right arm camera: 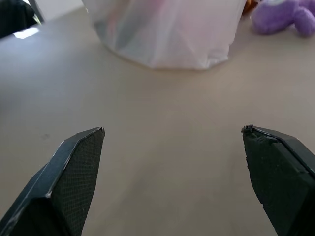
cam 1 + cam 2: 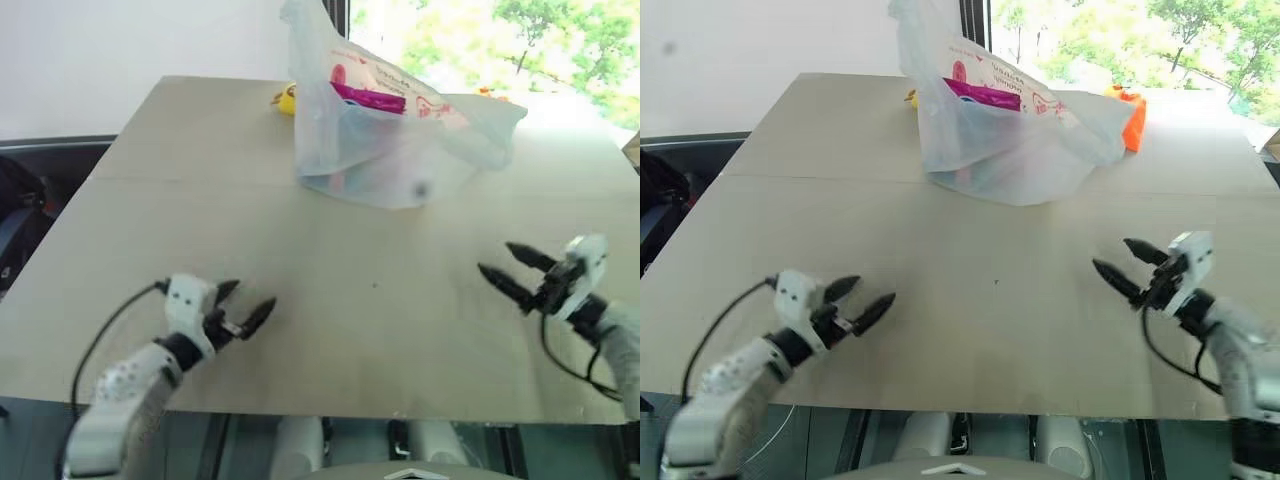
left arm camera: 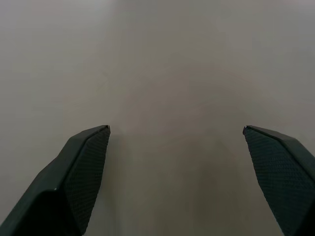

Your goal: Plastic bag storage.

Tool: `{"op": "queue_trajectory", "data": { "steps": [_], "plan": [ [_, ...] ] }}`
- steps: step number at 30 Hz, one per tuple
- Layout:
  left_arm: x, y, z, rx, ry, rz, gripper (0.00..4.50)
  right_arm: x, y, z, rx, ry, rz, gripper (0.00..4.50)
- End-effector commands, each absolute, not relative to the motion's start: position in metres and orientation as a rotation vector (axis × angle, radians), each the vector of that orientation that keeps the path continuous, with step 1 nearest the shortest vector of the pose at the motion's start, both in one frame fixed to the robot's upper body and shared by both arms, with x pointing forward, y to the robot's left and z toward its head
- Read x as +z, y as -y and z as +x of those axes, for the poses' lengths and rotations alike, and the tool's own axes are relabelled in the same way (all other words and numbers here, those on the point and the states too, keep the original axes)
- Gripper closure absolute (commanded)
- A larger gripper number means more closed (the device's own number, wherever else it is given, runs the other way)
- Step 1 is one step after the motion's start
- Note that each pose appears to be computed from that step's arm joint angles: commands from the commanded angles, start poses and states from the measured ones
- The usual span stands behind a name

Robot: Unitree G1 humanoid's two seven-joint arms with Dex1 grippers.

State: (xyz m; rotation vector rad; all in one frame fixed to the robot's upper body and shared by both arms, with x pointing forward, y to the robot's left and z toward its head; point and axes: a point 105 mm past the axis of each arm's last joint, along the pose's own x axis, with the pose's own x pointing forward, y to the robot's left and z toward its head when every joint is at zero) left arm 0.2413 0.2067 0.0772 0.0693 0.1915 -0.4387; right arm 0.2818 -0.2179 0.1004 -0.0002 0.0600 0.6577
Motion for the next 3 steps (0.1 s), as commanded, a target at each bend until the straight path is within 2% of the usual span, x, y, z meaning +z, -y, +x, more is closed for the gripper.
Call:
{"op": "queue_trajectory", "data": {
  "steps": [1,3],
  "plan": [
    [0.0755,-0.1952,0.2352,-0.403,-0.129,0.121,0.01,0.0889,0.2180,0.2807,0.675,-0.040,-0.169,0.00],
    [0.0713,-0.1933,0.2335,-0.385,-0.119,0.135,0.01,0.0827,0.2178,0.2806,0.682,-0.048,-0.166,0.00]
  ]
}}
